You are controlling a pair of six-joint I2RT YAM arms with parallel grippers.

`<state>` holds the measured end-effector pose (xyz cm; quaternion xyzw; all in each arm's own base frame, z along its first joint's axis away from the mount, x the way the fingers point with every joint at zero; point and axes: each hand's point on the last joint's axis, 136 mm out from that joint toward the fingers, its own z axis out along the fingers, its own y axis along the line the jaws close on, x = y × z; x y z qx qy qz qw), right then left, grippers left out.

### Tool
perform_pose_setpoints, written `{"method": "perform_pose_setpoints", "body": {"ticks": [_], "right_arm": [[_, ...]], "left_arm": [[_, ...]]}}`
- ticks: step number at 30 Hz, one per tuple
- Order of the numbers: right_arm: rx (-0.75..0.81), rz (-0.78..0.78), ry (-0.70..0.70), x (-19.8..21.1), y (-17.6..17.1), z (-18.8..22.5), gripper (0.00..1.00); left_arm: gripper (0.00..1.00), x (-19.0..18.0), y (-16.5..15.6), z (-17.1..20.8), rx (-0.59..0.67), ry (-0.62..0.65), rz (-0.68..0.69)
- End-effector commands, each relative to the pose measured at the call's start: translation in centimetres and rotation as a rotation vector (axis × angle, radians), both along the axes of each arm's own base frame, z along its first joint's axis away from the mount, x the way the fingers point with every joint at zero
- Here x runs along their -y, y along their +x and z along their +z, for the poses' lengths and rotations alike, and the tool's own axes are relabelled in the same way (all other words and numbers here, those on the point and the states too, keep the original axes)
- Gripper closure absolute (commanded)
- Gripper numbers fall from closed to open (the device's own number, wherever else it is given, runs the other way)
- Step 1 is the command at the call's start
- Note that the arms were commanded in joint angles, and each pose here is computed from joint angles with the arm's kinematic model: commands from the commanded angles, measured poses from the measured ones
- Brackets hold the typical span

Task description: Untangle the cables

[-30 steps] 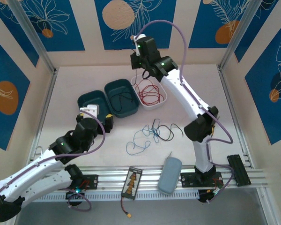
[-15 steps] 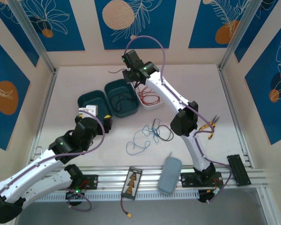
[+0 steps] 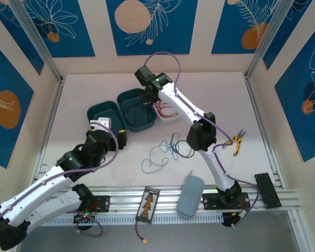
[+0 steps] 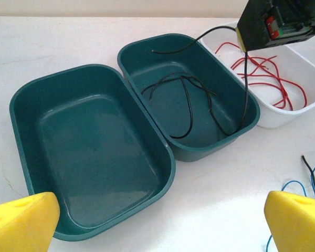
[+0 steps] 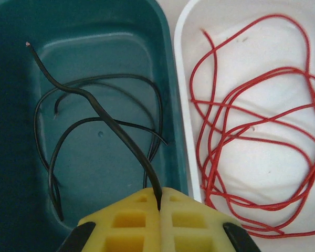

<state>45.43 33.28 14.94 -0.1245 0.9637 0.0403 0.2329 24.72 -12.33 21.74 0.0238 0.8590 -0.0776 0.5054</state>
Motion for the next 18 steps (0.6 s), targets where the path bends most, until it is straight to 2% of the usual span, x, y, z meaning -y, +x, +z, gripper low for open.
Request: {"method": "perform_pose_setpoints", "body": {"ticks": [1, 11, 15, 18], "right_arm": [[-0.077, -0.013, -0.027, -0.5, -1.2, -2.8, 1.00], [-0.128, 0.013, -0.091, -1.6, -1.9, -7.6, 1.00], [-0.129, 0.029, -0.086, -2.1, -2.0, -7.7, 1.00], [-0.105, 0.040, -0.076, -2.3, -1.8, -6.3, 0.98]], "left_arm": [[0.00, 0.0, -0.2, -0.6, -0.027, -0.018, -0.004], [0.00, -0.1, 0.0, -1.1, -0.042, -0.023, -0.002], [0.00, 0.0, 0.0, -1.0, -0.042, -0.028, -0.004], [0.00, -0.1, 0.0, -1.1, -0.044, -0.028, -0.001]]}}
